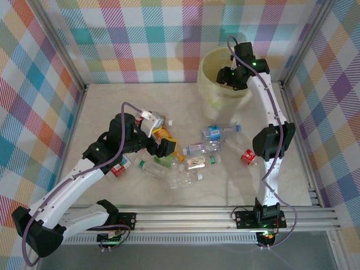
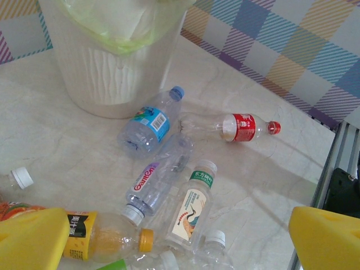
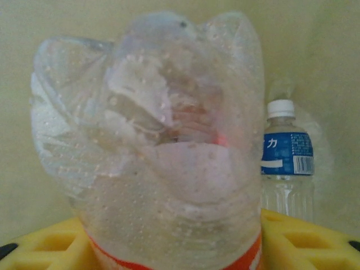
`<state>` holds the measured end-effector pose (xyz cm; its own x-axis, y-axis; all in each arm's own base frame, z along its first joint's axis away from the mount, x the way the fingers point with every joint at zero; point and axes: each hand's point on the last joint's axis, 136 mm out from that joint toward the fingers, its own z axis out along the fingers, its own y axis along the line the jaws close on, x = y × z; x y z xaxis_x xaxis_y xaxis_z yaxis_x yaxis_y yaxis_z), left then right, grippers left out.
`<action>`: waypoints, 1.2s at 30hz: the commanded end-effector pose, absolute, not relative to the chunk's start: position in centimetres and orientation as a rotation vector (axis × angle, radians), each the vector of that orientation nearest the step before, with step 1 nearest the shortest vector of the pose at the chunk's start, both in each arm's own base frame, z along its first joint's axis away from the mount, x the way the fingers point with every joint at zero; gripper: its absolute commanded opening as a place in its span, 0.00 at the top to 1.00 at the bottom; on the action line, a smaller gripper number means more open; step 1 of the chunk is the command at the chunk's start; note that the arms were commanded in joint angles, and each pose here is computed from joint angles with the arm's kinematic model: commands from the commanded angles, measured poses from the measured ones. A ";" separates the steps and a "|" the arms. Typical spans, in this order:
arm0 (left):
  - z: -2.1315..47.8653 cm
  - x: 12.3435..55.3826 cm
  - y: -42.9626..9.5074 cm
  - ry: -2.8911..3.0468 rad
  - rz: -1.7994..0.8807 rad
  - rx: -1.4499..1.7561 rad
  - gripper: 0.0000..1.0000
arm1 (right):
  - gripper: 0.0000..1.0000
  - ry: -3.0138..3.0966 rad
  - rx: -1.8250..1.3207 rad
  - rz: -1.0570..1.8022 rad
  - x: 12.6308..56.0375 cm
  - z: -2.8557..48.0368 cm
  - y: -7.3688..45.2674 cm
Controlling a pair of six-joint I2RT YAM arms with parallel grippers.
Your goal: Put the plastic bottles in the bin
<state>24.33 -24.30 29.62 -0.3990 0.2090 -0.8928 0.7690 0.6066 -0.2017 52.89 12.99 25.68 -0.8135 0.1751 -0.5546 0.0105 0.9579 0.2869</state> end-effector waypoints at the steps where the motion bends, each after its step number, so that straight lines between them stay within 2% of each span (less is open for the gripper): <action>1: 31.0 24.1 -24.4 1.892 -0.766 0.790 0.00 | 0.39 2.530 0.109 0.399 52.1 26.0 13.3; 6: 31.0 24.1 -24.4 1.893 -0.768 0.787 0.00 | 0.33 2.548 0.095 0.398 51.8 26.1 13.4; 20: 31.2 23.9 -24.5 1.888 -0.782 0.789 0.00 | 0.26 2.442 0.079 0.495 51.2 30.5 14.2; 28: 31.6 23.8 -24.5 1.879 -0.794 0.785 0.00 | 0.25 2.270 0.017 0.540 50.8 36.3 14.6; 36: 32.1 23.6 -24.2 1.860 -0.784 0.779 0.00 | 0.24 2.097 -0.126 0.553 48.5 41.4 16.4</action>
